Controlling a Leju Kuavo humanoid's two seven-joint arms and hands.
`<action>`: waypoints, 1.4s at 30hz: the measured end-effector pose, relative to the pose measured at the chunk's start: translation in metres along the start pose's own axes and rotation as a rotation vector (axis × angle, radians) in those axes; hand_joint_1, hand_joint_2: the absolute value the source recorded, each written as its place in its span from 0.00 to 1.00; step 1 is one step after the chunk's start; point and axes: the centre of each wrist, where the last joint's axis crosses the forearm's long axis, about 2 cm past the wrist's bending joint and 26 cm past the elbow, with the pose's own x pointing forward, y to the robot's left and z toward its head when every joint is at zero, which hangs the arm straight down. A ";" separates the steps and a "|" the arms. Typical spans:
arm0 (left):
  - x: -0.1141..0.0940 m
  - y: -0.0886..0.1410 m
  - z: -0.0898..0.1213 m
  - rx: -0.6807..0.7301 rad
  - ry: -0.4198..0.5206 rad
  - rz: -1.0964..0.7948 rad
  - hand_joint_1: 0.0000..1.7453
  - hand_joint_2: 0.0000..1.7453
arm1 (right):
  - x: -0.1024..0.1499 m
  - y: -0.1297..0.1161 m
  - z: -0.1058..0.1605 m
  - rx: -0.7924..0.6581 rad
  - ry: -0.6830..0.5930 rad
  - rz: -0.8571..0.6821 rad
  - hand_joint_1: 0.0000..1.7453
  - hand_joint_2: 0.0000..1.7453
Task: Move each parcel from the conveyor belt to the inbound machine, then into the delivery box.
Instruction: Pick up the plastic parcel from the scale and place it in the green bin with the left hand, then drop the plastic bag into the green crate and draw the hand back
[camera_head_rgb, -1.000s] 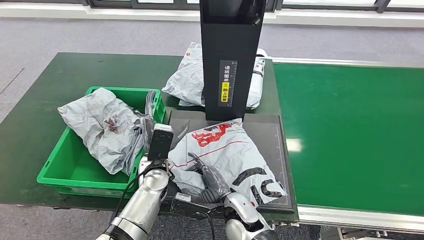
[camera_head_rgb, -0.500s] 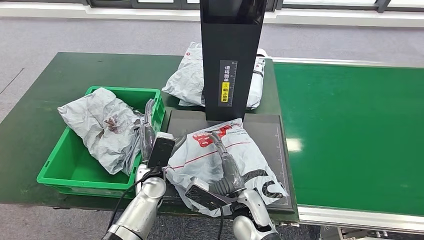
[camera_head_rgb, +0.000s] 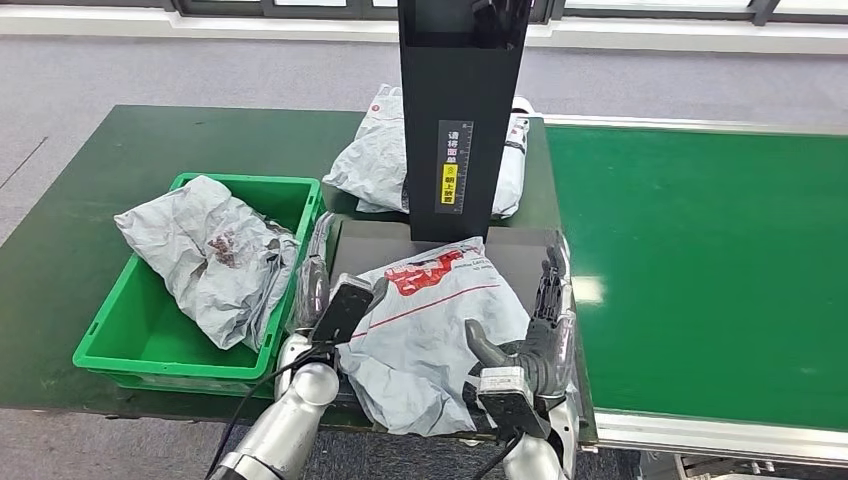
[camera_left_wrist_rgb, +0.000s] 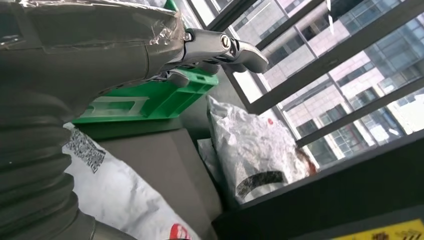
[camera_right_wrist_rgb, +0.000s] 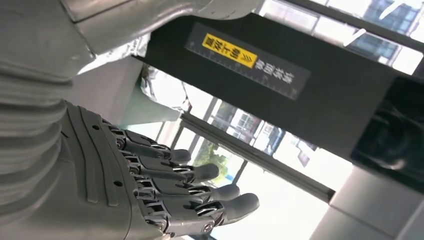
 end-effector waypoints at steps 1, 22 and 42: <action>0.000 -0.001 0.001 -0.028 0.007 -0.006 0.00 1.00 | 0.000 -0.001 0.000 -0.010 0.001 -0.002 0.00 1.00; -0.018 -0.030 0.009 -1.093 -0.038 -0.349 1.00 1.00 | 0.000 -0.003 -0.018 0.006 -0.003 -0.032 0.00 1.00; 0.038 0.015 -0.066 -0.278 -0.273 -0.438 1.00 1.00 | 0.008 -0.010 -0.001 -0.026 0.039 -0.035 0.00 1.00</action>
